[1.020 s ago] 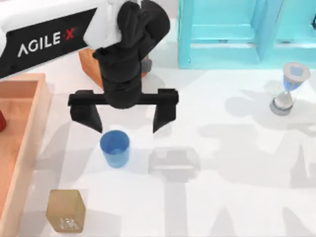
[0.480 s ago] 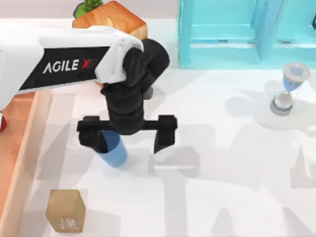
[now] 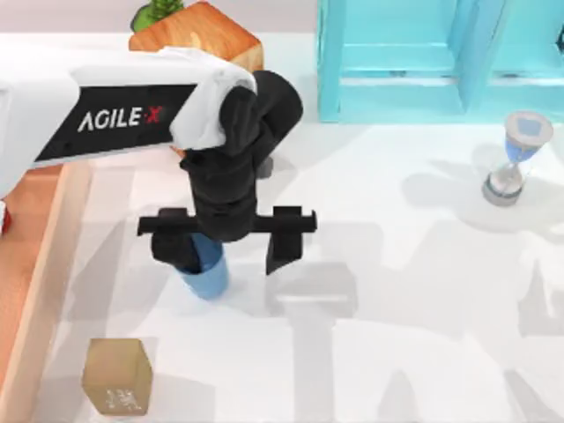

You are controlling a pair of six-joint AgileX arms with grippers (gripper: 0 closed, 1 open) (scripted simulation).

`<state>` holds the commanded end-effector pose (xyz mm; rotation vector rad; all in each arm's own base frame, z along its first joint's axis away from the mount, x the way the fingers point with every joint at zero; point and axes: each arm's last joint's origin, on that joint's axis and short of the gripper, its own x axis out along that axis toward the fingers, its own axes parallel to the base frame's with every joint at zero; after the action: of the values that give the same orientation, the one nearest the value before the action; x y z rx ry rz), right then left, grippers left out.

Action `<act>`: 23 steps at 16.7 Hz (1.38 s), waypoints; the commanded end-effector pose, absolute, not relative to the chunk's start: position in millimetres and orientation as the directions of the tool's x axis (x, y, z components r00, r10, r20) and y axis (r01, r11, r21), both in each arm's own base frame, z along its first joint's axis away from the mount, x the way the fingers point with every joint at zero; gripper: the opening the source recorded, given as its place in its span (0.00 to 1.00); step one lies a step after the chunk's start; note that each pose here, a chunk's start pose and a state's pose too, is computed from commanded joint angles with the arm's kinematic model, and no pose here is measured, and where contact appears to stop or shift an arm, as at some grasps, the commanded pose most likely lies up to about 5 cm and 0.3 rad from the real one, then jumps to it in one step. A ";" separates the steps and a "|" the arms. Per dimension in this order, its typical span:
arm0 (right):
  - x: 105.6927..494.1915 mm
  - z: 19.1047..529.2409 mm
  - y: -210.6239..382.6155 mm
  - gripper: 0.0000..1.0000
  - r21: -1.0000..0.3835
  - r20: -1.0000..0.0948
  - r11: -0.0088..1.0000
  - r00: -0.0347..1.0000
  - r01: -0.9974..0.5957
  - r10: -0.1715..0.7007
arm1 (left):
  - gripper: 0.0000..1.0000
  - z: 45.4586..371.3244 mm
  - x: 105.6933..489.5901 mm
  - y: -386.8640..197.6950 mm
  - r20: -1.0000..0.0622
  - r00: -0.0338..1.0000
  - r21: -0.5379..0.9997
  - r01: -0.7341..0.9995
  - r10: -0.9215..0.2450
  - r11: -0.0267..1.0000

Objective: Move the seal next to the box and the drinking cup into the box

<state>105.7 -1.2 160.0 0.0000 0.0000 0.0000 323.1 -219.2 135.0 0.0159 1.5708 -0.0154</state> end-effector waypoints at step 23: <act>105.7 160.0 -1.2 1.00 0.000 0.000 1.000 1.000 0.000 0.000 | 0.00 180.2 329.2 -177.3 -1.000 -0.005 0.003 0.036 0.003 0.999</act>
<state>105.7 -1.2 160.0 0.0000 0.0000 0.0000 329.2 -177.3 180.2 0.0310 1.5756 -0.0259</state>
